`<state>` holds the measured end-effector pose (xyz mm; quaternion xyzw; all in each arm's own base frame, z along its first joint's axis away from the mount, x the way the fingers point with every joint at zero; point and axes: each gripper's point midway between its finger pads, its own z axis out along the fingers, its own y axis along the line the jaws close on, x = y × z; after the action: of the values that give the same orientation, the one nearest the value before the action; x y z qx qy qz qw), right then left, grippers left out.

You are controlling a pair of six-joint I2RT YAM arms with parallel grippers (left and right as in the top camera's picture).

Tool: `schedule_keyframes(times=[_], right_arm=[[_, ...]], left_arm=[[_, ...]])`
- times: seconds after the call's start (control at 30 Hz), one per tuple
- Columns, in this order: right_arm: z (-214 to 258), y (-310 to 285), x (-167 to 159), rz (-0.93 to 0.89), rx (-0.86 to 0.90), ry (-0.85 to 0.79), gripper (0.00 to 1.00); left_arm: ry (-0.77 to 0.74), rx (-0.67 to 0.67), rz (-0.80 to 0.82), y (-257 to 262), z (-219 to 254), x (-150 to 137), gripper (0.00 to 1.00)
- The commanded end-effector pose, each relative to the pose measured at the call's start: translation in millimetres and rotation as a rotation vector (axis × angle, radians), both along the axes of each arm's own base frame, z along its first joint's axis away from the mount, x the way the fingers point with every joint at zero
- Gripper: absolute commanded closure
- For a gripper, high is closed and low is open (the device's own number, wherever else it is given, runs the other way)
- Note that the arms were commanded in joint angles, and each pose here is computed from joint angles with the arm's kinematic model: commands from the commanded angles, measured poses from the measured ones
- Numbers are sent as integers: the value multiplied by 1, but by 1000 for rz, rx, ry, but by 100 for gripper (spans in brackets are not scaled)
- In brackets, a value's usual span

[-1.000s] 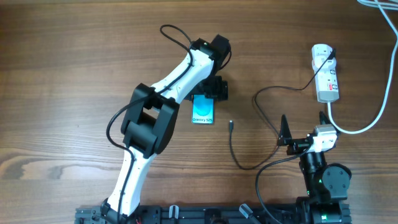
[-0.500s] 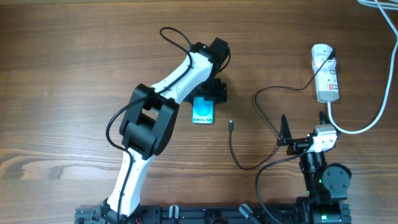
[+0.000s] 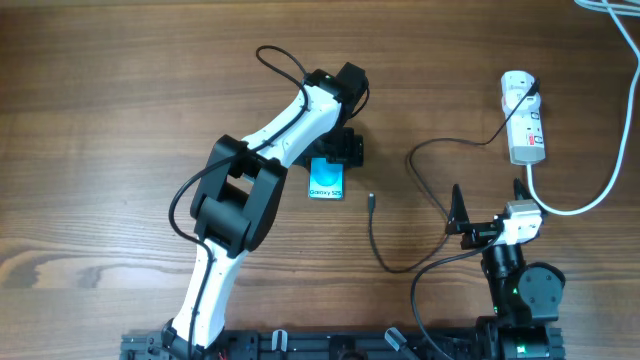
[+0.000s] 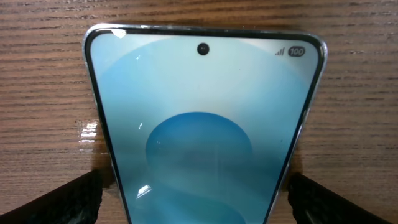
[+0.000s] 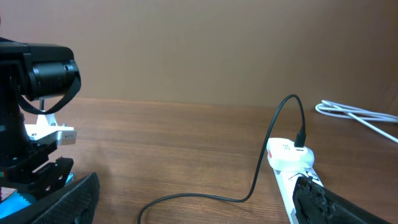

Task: Plug charger to phone and switch on socket
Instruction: 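Close the left gripper on the smartphone's bottom edge, then lift the smartphone with the left gripper and stand it upright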

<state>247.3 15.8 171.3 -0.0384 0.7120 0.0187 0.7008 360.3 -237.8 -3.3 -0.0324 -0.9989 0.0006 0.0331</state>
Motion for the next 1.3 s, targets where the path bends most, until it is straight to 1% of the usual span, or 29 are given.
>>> schedule_keyframes(times=[0.0, 0.03, 0.13, 0.23, 0.43, 0.67, 0.8, 0.9, 0.97, 1.07, 1.17, 1.27], right_arm=[[1, -3, 0, -13, 2, -6, 0], [1, -3, 0, -13, 2, -6, 0], [1, -3, 0, -13, 2, -6, 0], [1, -3, 0, -13, 2, -6, 0], [1, -3, 0, -13, 2, -6, 0], [1, -3, 0, -13, 2, -6, 0], [1, -3, 0, -13, 2, -6, 0], [1, -3, 0, -13, 3, -6, 0], [1, -3, 0, -13, 2, -6, 0], [1, -3, 0, -13, 2, -6, 0], [1, -3, 0, -13, 3, -6, 0], [1, -3, 0, -13, 2, -6, 0]], left_arm=[[87, 30, -7, 10, -27, -18, 6], [86, 30, -7, 10, -27, -18, 9], [87, 30, -7, 10, -27, -18, 10], [87, 31, -3, 10, -27, -18, 19], [87, 31, -3, 10, -27, -18, 29], [91, 27, 25, 9, -24, -20, 29], [72, 13, 25, 8, -4, -18, 30], [60, -35, 26, 1, 20, -18, 30], [43, -75, 26, -3, 43, -19, 32], [29, -133, 26, -9, 65, -22, 31], [43, -234, 26, -21, 94, -32, 30], [102, -395, 40, -35, 125, -46, 30]])
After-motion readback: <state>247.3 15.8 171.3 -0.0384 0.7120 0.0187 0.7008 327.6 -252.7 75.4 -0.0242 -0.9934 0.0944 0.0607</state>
